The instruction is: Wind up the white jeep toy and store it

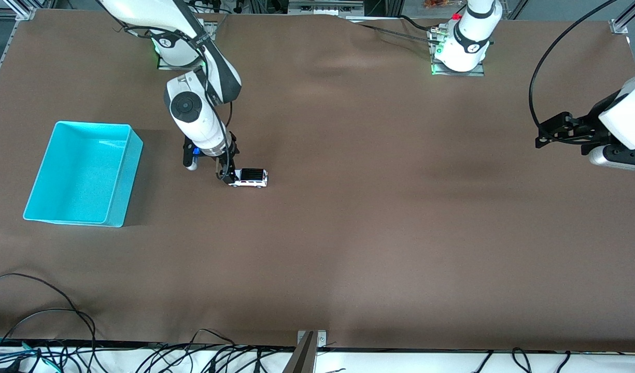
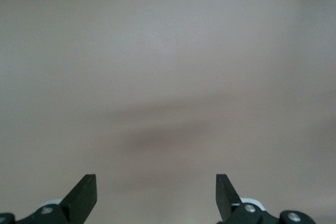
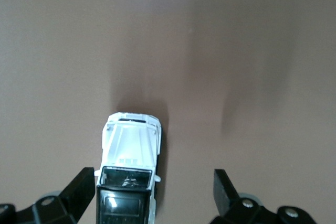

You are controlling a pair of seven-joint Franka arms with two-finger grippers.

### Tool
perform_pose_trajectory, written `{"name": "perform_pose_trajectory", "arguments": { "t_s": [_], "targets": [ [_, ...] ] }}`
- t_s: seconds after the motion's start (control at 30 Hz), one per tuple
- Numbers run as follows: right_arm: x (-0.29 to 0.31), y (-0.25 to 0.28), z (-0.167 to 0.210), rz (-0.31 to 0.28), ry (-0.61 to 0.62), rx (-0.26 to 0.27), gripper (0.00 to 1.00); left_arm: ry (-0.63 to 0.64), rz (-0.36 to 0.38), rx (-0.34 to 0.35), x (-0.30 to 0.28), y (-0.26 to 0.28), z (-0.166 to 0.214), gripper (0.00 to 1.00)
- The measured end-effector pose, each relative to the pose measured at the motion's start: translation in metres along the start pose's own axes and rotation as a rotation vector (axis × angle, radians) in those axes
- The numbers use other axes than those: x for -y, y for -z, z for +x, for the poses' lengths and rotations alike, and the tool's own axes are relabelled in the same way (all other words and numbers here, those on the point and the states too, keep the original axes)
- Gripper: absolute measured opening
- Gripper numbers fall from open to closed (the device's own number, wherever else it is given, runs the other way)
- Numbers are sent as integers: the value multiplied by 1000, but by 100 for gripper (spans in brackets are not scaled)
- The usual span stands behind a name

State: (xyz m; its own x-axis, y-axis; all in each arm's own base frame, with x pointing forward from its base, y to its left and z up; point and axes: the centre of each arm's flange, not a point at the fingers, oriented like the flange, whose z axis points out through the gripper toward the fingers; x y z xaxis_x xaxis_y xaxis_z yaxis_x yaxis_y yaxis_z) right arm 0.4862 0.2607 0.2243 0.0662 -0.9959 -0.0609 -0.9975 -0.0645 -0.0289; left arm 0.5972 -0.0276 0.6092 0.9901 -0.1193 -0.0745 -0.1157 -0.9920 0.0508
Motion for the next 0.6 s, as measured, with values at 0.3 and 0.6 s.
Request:
{"name": "perform_pose_trajectory", "arguments": {
  "t_s": [0.3,0.6],
  "targets": [
    [-9,-4,-23,-5,16,1,100,-1,0,0,-1,0,0,100],
    [-3,-10,-30,-1,24,1,100,22,24,2,1,0,0,100]
  ]
}}
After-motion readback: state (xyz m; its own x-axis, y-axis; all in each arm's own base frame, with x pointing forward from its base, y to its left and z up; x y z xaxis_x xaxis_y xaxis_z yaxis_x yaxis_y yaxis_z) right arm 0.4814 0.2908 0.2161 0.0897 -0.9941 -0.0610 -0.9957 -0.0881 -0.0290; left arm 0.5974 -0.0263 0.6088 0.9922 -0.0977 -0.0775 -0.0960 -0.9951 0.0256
